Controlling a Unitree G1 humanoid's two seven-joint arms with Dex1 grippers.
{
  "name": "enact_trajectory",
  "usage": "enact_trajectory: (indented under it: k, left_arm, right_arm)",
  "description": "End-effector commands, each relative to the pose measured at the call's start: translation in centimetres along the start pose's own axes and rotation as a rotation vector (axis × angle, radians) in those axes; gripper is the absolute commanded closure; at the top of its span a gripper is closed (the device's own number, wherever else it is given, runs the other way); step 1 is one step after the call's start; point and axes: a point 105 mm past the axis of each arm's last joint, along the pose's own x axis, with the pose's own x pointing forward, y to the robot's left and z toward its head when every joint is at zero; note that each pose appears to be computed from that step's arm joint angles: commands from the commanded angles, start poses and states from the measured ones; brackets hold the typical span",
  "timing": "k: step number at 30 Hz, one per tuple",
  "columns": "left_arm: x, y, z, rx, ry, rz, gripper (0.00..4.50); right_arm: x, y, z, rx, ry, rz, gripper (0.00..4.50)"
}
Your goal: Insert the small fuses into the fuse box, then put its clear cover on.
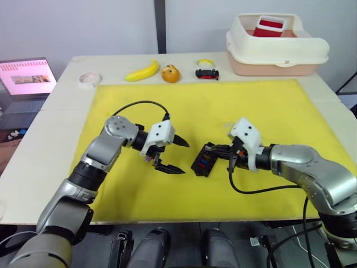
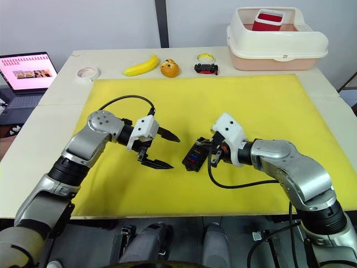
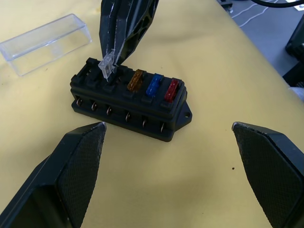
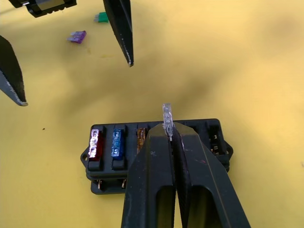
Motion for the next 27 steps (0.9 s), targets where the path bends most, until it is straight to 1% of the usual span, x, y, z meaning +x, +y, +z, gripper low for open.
enact_trajectory:
  k: [1,18,27]
  left_arm:
    - [-0.3,0.0,0.5,0.036,-0.008,0.008,0.02]
    - [-0.3,-0.2,0.5,0.037,-0.005,0.007,0.02]
    - [-0.3,-0.3,0.5,0.039,-0.001,0.006,0.02]
  right_arm:
    - [-0.4,0.0,0.8,-0.021,-0.036,-0.014,4.50]
    - [-0.1,-0.6,0.3,-0.024,-0.024,-0.028,4.50]
    - [0.1,-0.4,-0.2,-0.015,-0.016,-0.022,4.50]
